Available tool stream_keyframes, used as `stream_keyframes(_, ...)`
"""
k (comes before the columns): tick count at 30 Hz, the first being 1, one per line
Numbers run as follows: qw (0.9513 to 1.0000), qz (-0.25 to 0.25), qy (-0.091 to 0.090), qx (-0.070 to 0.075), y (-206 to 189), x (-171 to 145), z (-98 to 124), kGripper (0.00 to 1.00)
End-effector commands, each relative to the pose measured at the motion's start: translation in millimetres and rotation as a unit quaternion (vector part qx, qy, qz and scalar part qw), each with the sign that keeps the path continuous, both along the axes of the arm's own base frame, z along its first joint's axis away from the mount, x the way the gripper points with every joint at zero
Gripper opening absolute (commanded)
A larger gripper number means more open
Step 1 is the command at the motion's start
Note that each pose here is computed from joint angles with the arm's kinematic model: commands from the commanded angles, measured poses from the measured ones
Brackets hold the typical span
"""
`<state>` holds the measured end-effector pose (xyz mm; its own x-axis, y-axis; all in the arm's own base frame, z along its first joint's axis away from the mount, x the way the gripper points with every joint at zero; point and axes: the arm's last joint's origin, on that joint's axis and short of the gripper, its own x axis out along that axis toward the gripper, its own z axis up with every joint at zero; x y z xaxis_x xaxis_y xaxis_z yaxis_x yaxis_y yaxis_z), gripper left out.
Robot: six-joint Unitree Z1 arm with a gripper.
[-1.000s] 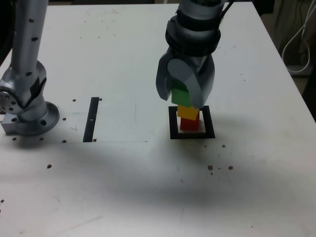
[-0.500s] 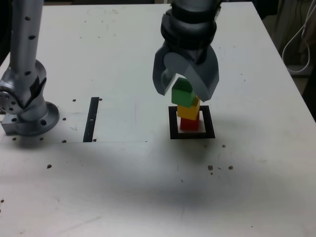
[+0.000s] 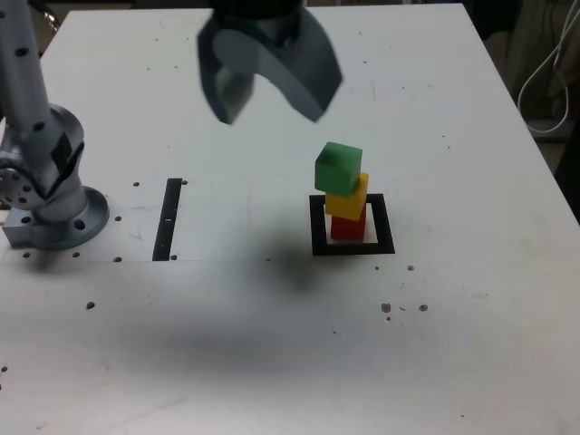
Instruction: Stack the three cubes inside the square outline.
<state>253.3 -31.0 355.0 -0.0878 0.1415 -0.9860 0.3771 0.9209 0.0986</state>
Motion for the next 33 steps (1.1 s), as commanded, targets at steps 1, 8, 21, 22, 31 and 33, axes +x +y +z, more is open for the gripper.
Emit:
stream_keyframes(1, 1.0000, 0.006, 0.008, 0.002, 4, -11, -2, 0.99)
stream_keyframes(8, 0.9979, 0.042, 0.047, 0.011, 24, -58, -28, 0.99)
stream_keyframes(21, 0.9891, 0.113, 0.093, -0.014, 37, -131, -92, 1.00)
stream_keyframes(22, 0.9883, 0.119, 0.094, -0.017, 36, -134, -97, 1.00)
stream_keyframes(31, 0.9850, 0.153, 0.058, -0.055, 32, -152, -128, 1.00)
stream_keyframes(33, 0.9851, 0.148, 0.060, -0.063, 30, -151, -131, 1.00)
